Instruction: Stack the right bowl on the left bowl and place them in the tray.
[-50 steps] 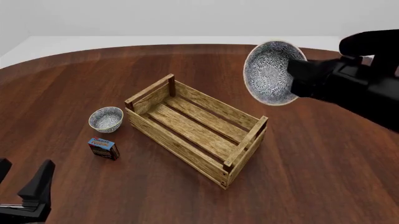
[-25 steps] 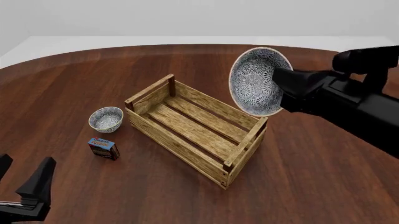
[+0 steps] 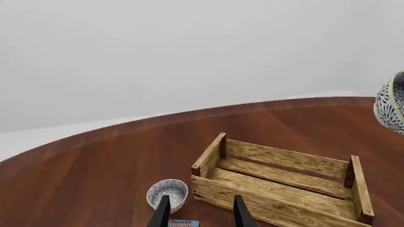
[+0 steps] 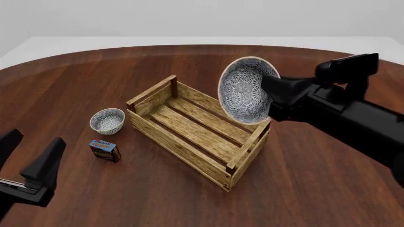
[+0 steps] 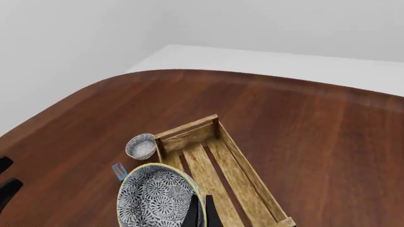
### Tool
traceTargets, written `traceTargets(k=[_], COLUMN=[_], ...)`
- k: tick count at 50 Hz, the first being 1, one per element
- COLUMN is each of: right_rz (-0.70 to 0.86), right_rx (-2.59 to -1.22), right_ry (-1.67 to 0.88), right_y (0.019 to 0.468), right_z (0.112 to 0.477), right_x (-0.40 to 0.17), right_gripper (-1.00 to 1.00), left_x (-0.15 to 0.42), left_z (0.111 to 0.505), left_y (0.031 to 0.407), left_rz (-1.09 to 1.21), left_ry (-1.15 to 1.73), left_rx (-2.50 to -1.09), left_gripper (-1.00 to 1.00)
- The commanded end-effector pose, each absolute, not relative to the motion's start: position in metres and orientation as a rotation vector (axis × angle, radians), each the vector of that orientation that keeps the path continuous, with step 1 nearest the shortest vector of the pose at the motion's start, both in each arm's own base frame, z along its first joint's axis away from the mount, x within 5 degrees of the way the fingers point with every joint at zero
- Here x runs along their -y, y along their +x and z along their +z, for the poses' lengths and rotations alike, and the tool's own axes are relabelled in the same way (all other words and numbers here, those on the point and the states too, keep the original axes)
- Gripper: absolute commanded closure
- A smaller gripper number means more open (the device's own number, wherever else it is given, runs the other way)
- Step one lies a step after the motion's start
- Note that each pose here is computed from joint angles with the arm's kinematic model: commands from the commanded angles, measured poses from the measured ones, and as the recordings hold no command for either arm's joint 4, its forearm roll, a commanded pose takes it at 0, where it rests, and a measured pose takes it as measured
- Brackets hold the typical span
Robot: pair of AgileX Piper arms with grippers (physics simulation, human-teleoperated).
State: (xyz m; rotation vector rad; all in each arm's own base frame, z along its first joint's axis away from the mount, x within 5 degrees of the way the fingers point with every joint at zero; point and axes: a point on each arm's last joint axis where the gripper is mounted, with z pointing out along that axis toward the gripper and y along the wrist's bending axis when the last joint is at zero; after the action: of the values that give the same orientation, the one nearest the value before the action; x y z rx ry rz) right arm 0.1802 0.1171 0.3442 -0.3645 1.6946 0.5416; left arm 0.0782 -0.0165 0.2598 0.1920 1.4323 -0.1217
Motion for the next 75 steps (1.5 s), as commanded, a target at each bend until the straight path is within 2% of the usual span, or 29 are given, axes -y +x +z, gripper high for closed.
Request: traceTargets(k=[1,26,48,75], right_rz=[0.553,0.548,0.555,0.559], right_rx=[-1.696,-1.701,-1.707,-1.720], right_ry=[-0.359,-0.377,-0.377,-0.388], right_y=[0.184,0.186,0.187,0.189], right_z=[0.341,0.338,0.336,0.332], right_x=[-0.121,-0.124,-0.126,-0.130], right_gripper=[1.00,1.00,1.00,1.00], left_x=[0.028,0.075,0.132,0.174], left_z=[0.283,0.321,0.325,0.331], left_y=[0.086,0.129,0.163,0.178], left_rz=[-0.170,-0.349,-0.497,-0.584], left_ry=[0.299,0.445,0.550,0.619], left_rx=[-1.376,-1.341,-1.405,-1.443], left_gripper=[-1.00,-1.00,-1.00,-1.00])
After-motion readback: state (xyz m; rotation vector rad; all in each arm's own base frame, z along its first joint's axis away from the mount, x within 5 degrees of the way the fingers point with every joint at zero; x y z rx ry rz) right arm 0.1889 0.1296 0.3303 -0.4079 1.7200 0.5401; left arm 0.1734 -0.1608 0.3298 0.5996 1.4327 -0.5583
